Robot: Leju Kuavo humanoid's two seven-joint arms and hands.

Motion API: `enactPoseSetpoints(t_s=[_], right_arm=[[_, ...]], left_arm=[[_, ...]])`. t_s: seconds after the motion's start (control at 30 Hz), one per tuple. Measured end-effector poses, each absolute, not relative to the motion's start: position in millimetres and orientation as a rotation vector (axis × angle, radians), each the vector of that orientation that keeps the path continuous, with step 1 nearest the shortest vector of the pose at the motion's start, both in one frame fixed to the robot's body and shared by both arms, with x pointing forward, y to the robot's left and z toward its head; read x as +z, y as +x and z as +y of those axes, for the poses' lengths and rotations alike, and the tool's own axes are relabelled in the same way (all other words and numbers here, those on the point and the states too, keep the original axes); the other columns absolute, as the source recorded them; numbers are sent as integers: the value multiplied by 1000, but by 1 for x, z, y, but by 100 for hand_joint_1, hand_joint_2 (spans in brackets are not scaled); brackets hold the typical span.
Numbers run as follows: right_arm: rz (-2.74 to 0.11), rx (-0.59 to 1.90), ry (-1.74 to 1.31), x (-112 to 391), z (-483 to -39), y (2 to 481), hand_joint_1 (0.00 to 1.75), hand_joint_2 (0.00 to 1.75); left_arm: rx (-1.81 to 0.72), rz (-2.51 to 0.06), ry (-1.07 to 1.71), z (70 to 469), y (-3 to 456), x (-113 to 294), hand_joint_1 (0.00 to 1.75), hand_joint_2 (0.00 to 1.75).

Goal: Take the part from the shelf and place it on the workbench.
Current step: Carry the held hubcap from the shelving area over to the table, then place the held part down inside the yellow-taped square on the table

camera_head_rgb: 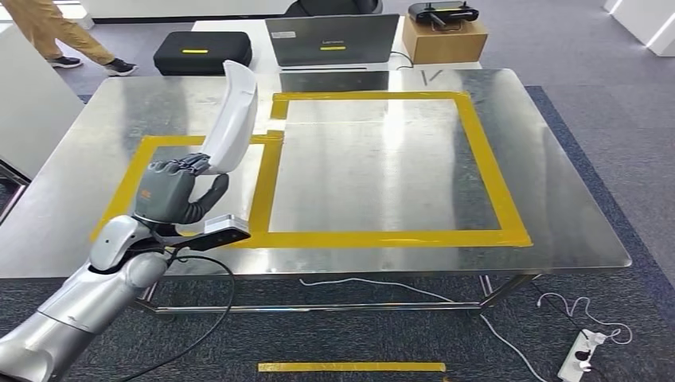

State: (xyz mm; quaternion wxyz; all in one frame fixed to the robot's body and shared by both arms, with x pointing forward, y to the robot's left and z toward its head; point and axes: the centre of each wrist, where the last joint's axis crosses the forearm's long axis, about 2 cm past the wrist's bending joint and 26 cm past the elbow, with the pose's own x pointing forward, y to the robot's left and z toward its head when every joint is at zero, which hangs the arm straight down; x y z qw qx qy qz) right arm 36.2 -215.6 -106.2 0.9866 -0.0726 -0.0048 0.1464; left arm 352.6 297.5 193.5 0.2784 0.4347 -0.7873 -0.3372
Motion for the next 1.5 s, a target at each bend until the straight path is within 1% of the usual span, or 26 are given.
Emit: enactPoseSetpoints(t_s=[0.33,0.7,1.47,1.5], right_arm=[[-3,286,-145,-106,-216,36,0,0],[-3,283,-146,-106,-216,36,0,0],[-3,282,-150,-106,-216,36,0,0],[-3,282,-150,-106,-216,36,0,0]], left_arm=[[-930,-1966,1273,323,365,182,175,175],[-1028,-1823,1431,333,367,177,175,175],[-1104,-1745,1491,340,370,172,175,175],[-1107,-1743,1488,340,370,171,131,175]])
